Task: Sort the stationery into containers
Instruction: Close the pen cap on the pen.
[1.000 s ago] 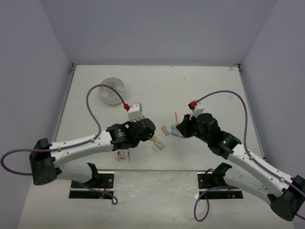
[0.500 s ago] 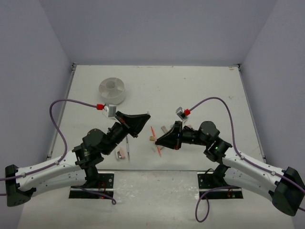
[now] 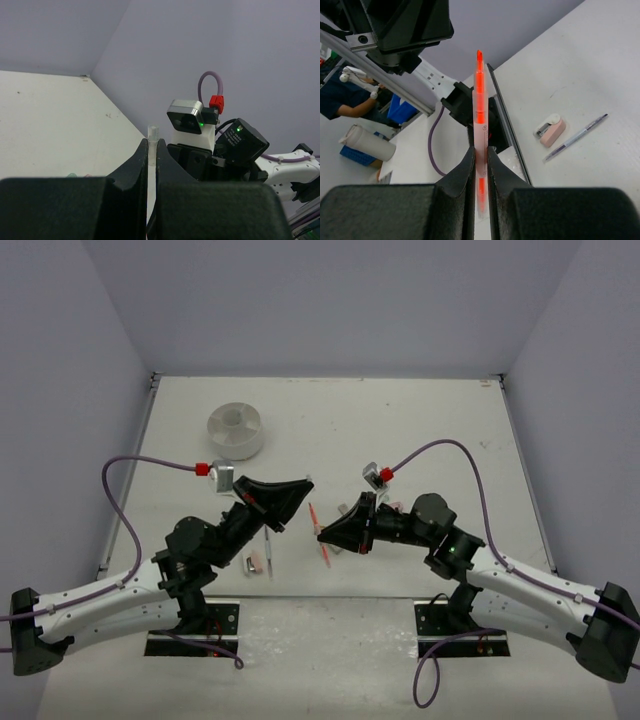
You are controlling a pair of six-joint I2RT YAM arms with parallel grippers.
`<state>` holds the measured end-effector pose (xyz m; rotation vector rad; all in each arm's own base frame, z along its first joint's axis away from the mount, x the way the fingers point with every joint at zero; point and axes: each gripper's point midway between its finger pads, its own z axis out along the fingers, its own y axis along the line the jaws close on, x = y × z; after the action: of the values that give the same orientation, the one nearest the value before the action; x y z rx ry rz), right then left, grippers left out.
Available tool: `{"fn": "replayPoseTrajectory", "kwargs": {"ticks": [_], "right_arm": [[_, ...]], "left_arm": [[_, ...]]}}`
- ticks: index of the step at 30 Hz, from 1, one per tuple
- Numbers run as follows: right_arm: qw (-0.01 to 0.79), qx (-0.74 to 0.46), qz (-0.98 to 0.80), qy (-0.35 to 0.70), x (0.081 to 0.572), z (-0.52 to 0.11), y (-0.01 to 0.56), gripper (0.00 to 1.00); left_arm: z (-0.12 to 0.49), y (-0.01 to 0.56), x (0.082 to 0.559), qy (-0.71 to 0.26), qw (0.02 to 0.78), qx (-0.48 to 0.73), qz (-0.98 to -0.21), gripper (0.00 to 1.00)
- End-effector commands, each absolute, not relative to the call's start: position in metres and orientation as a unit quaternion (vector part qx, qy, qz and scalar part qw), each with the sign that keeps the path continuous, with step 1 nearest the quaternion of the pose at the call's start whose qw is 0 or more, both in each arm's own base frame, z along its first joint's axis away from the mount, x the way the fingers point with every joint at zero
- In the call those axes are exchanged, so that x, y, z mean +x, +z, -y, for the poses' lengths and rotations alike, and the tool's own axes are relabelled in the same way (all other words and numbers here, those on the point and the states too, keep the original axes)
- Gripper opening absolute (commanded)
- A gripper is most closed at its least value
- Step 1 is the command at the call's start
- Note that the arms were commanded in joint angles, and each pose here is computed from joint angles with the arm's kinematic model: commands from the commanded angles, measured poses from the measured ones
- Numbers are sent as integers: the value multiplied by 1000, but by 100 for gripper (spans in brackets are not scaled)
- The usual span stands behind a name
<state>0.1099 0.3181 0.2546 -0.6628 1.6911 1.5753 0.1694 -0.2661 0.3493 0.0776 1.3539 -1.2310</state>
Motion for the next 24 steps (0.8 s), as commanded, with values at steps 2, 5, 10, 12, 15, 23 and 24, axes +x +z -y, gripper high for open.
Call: {"fn": "replayPoseTrajectory", "kwargs": {"ticks": [2,5,10,12,15,23,24], "right_arm": [[405,-247,-653,590,126,-318,277,0],[412,-247,-654,585,127,-316,279,0],[418,-248,-655,579,127,-313,282,0],[419,-247,-656,577,127,-312,281,0],[422,-245,-657,575,128,-310,281,0],[423,-250,-656,572,127,-309,287,0],[423,-251,-656,573,126,-309,288,0]], "left_arm": [[265,352,166,-546,611,34,-573,0],[265,347,167,-544,608,32,-577,0],[265,342,171,-536,611,27,-583,0],[265,342,172,-533,612,25,-584,0],[265,341,173,-532,613,25,-584,0],[267,332,177,-523,612,21,-594,0],[267,330,177,-521,611,20,-595,0]]}}
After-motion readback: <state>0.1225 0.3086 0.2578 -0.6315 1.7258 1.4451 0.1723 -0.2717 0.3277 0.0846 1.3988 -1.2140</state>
